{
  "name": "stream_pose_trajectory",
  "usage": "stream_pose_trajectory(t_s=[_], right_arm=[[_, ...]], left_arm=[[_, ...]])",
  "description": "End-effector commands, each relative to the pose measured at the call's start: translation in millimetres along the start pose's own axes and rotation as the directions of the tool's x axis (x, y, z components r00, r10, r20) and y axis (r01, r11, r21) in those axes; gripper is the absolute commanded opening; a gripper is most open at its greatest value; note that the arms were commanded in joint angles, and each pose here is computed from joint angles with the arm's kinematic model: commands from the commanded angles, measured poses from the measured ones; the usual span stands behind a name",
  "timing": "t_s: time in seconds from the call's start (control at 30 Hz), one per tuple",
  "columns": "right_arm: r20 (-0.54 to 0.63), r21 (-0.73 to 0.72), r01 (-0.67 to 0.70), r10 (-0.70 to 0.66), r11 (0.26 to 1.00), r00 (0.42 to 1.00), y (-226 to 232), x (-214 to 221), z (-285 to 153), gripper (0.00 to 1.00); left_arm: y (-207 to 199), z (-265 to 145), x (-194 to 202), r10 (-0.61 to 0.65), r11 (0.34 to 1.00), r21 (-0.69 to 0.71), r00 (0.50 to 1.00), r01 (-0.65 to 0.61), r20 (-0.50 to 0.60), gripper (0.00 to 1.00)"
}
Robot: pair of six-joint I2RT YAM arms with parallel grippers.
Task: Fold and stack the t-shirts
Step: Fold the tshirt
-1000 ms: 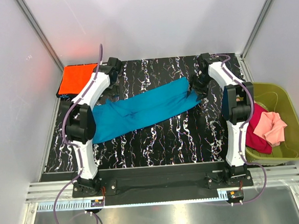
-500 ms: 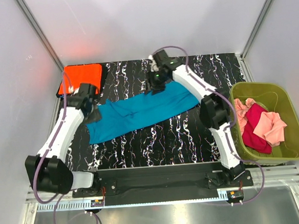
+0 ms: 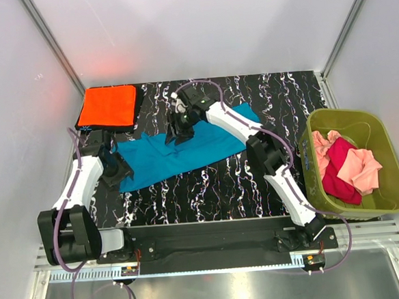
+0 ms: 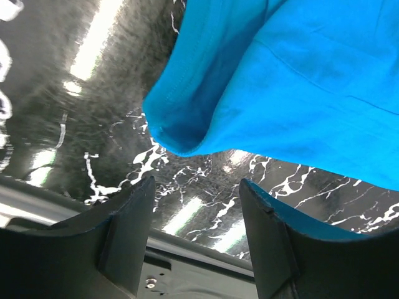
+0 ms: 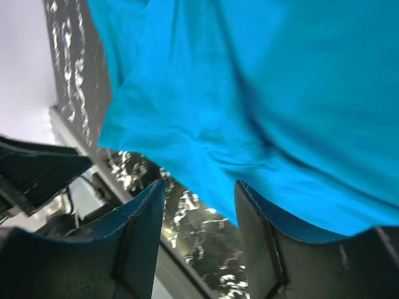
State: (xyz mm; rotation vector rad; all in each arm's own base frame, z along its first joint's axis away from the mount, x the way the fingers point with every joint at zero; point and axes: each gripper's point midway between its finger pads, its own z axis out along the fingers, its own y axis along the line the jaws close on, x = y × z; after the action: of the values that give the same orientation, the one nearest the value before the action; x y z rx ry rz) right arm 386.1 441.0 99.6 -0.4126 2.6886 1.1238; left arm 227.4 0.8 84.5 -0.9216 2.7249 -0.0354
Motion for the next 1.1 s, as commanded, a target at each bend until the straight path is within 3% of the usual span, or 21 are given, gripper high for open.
stream_pose_trajectory(t_s=[0.0,0.27,0.73,1.07], right_arm=[[-0.01,-0.081,-0.02,0.019,0.997,1.0,28,2,4,0.56],[-0.071,-0.113,-0.07,0.063,0.991,0.996,32,23,22,0.55],[-0.127,-0.128,-0.135,0.119,0.983,0.985,22,36,60,0.49],[-0.033,-0.046,-0.153,0.151,0.987,0.988,7,18,63,0.47]], left_arm=[[-14,4,0,-0.039,0.995,0.094,0.999,0.04,-0.013,0.61],[4,26,4,-0.094,0.995,0.007,0.993,0.095,-0.073,0.57],[42,69,22,-0.249,0.965,-0.147,0.94,0.219,-0.232,0.36],[48,73,24,-0.26,0.959,-0.176,0.934,0.221,-0.244,0.36]])
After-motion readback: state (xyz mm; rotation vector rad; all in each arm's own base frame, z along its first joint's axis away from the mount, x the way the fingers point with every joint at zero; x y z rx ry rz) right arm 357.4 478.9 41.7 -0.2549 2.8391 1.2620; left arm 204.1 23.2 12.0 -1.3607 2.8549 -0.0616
